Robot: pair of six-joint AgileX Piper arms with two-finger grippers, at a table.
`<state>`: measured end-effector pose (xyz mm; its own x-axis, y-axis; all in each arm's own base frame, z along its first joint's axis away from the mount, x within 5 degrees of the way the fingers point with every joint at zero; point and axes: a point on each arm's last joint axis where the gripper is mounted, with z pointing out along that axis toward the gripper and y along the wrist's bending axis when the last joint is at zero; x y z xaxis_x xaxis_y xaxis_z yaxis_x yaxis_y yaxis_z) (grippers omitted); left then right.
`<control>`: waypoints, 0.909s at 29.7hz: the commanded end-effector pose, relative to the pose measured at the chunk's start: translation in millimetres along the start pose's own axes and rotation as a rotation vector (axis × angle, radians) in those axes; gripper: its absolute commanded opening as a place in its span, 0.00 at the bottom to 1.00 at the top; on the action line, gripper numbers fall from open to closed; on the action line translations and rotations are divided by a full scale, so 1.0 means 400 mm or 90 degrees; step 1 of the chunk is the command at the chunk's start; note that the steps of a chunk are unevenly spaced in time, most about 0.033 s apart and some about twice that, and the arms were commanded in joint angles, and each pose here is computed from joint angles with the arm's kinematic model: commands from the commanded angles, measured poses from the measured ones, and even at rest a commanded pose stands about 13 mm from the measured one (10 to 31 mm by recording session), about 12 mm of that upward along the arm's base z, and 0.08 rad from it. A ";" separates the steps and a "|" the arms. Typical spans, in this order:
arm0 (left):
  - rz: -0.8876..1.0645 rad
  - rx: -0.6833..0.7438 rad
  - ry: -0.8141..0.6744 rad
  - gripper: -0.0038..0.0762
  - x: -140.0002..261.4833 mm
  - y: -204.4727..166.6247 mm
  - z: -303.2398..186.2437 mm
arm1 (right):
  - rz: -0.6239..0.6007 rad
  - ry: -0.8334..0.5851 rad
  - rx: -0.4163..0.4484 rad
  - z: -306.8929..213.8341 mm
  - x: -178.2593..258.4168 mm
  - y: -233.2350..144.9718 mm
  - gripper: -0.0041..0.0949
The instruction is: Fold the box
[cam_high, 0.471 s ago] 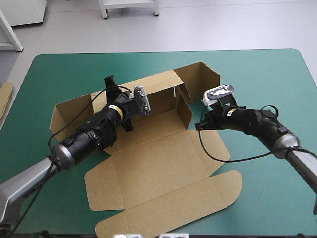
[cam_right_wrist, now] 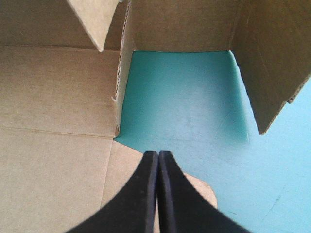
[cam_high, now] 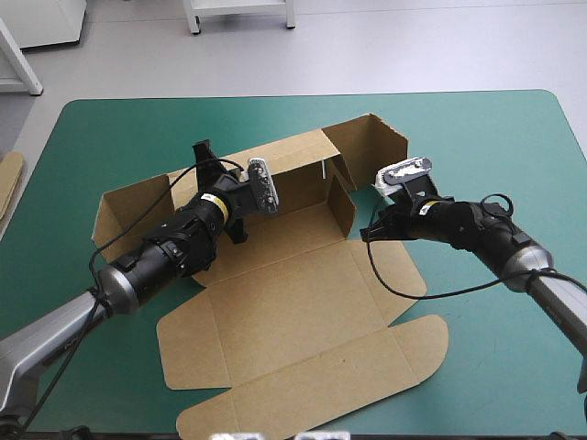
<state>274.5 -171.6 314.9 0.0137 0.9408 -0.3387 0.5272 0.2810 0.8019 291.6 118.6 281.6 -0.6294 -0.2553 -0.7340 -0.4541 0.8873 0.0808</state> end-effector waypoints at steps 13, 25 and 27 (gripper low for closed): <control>-0.058 0.005 -0.016 0.04 -0.008 0.010 -0.019 | -0.017 -0.038 0.017 0.017 -0.034 -0.009 0.03; -0.056 0.002 -0.014 0.04 -0.008 0.011 -0.019 | -0.012 -0.014 -0.001 -0.019 -0.156 -0.001 0.03; -0.056 0.002 -0.014 0.04 -0.008 0.011 -0.019 | -0.011 -0.016 0.008 -0.032 -0.191 -0.005 0.03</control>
<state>274.7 -171.3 315.0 0.0184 0.9437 -0.3304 0.5255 0.2720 0.8062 328.4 132.9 304.7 -0.6703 -0.2901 -0.6830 -0.4685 0.8792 0.0864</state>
